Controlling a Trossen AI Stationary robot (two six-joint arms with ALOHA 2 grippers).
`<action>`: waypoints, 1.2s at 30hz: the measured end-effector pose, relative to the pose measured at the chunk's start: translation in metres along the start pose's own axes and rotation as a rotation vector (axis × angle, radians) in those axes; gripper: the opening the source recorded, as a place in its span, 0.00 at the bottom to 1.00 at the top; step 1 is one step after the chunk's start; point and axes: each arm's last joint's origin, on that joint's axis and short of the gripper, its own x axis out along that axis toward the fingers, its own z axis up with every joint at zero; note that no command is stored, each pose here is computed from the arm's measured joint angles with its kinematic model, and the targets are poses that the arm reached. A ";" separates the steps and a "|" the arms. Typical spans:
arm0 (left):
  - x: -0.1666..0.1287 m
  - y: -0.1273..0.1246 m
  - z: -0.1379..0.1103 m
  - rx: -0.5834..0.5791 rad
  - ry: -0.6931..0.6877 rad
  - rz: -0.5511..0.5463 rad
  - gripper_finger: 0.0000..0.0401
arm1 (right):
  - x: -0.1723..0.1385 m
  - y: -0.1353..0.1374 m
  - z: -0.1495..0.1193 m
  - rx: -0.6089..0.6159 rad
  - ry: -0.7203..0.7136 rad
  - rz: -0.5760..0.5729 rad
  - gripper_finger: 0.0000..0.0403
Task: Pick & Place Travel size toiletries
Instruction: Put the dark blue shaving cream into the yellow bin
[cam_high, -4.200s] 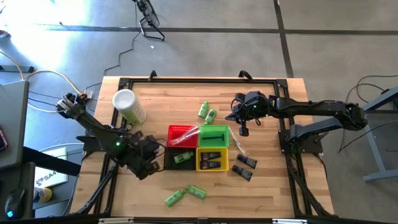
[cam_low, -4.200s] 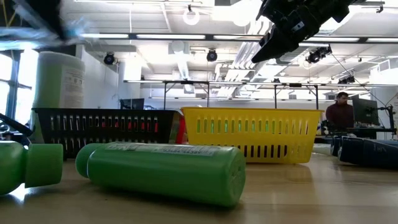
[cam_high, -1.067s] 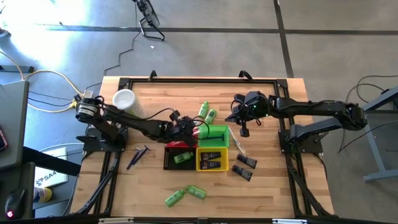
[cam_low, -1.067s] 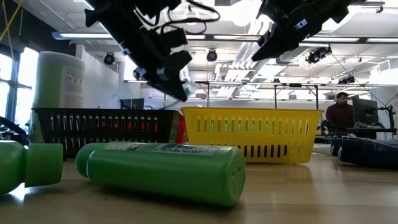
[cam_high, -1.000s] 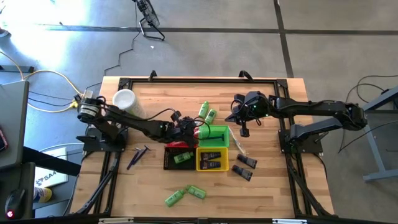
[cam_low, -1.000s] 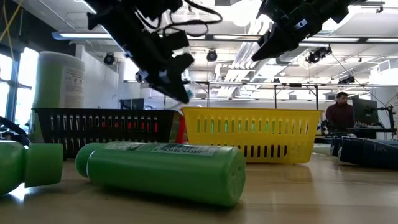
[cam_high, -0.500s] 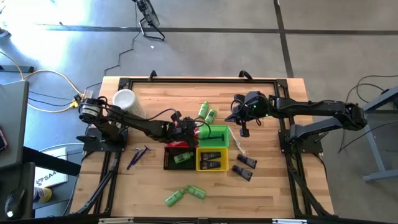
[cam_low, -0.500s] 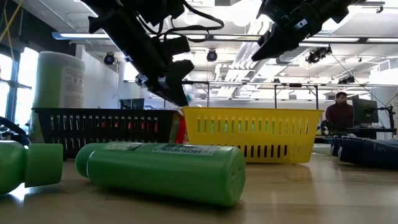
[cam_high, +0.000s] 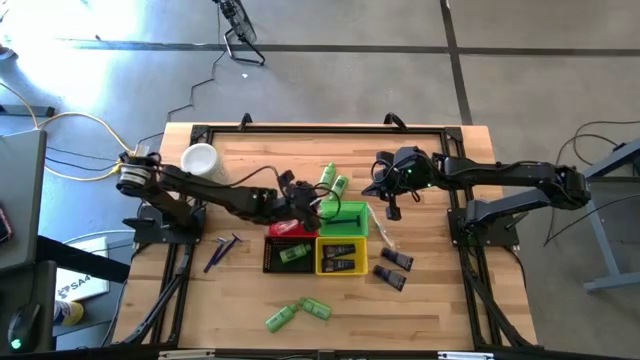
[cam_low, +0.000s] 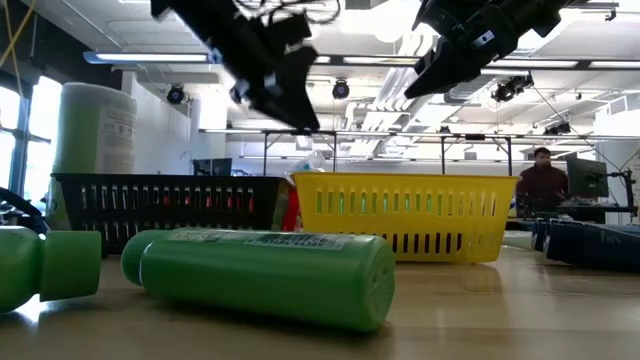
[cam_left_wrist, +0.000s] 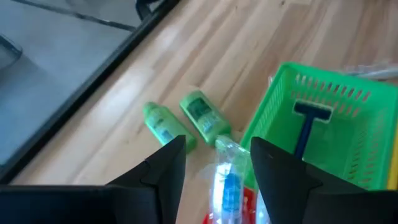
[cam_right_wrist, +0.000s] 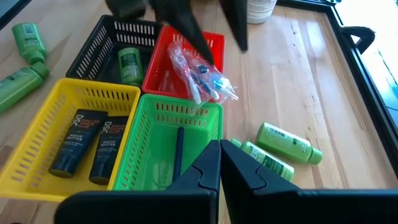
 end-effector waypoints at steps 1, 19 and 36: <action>-0.003 0.001 0.005 0.000 -0.007 -0.001 0.44 | 0.000 0.000 0.000 0.000 0.000 -0.001 0.01; -0.014 0.003 0.025 0.003 -0.060 -0.047 0.44 | 0.000 0.000 0.001 -0.009 -0.007 -0.002 0.01; -0.028 0.008 0.021 0.254 -0.010 -0.298 0.44 | 0.000 -0.002 0.002 0.017 -0.017 -0.045 0.01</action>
